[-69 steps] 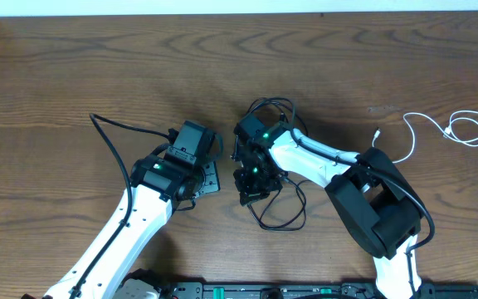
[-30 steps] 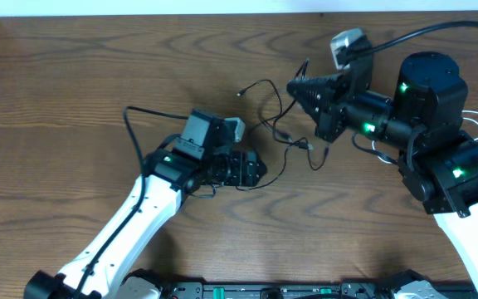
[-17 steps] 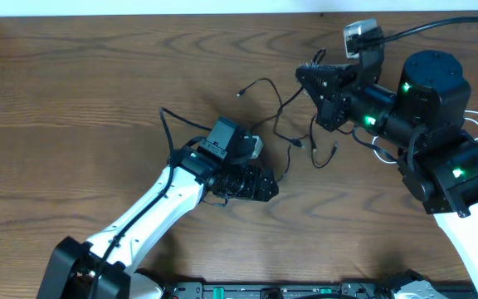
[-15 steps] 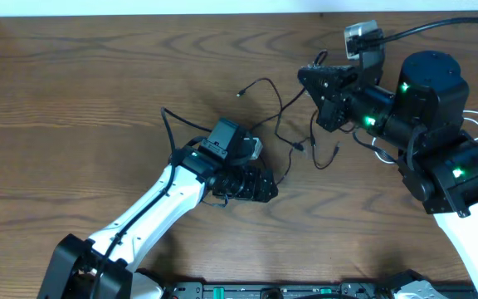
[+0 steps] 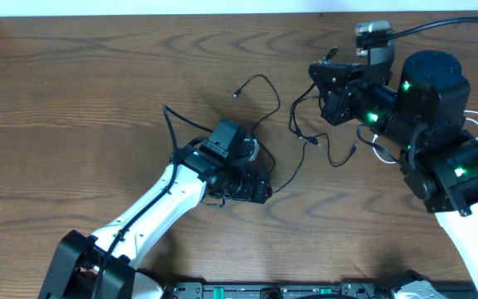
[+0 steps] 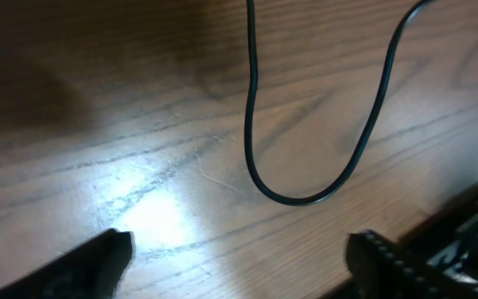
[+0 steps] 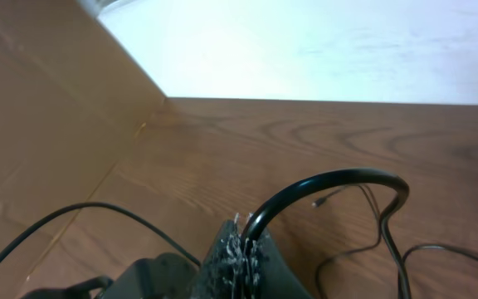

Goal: Untangle cables

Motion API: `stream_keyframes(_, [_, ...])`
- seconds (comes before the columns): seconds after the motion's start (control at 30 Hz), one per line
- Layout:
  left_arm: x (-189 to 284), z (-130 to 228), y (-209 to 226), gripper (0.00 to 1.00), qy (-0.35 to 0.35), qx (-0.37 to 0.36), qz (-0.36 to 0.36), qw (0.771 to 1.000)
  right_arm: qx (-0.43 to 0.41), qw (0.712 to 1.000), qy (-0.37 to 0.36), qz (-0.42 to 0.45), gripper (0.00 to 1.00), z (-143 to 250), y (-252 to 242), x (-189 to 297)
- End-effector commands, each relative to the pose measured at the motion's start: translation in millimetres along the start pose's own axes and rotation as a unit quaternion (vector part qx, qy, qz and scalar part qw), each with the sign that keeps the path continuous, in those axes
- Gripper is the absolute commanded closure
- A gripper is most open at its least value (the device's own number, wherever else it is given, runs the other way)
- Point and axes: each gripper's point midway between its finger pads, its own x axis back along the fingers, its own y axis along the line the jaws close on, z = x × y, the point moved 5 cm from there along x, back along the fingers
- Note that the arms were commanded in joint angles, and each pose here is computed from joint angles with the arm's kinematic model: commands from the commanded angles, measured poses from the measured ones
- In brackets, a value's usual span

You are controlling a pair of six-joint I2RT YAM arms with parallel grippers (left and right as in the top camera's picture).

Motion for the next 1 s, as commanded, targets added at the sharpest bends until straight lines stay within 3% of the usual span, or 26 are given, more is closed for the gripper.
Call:
stream_keyframes(0.0, [-4.4,4.6,6.1,0.1,0.008,-0.014,-0.012,1.0,-0.018,1.0,-0.015,0.018,0.99,-5.9,-4.9,5.1])
stream_keyframes(0.13, [-4.5,5.5,3.8,0.09,0.011,0.028,-0.003,1.0,-0.022,1.0,-0.014,0.018,0.99,-5.8,-5.0,5.1])
stream_keyframes(0.27, [-4.9,4.0,4.8,0.1,0.006,0.124,-0.008,0.992,-0.022,1.0,-0.014,0.018,0.99,-5.7,-4.9,5.1])
stream_keyframes(0.5, [-5.0,1.3,3.9,0.09,-0.001,0.331,-0.004,0.944,-0.028,0.999,-0.007,0.021,0.99,-2.6,-6.2,5.3])
stream_keyframes(0.77, [-7.8,-6.8,4.9,0.1,-0.02,0.42,-0.001,0.907,-0.03,0.999,-0.005,0.022,0.99,-1.9,-6.5,5.3])
stream_keyframes(0.97, [-21.3,-0.8,3.3,0.09,0.007,0.463,-0.009,0.886,-0.03,0.999,-0.005,0.022,0.99,-1.9,-6.5,5.3])
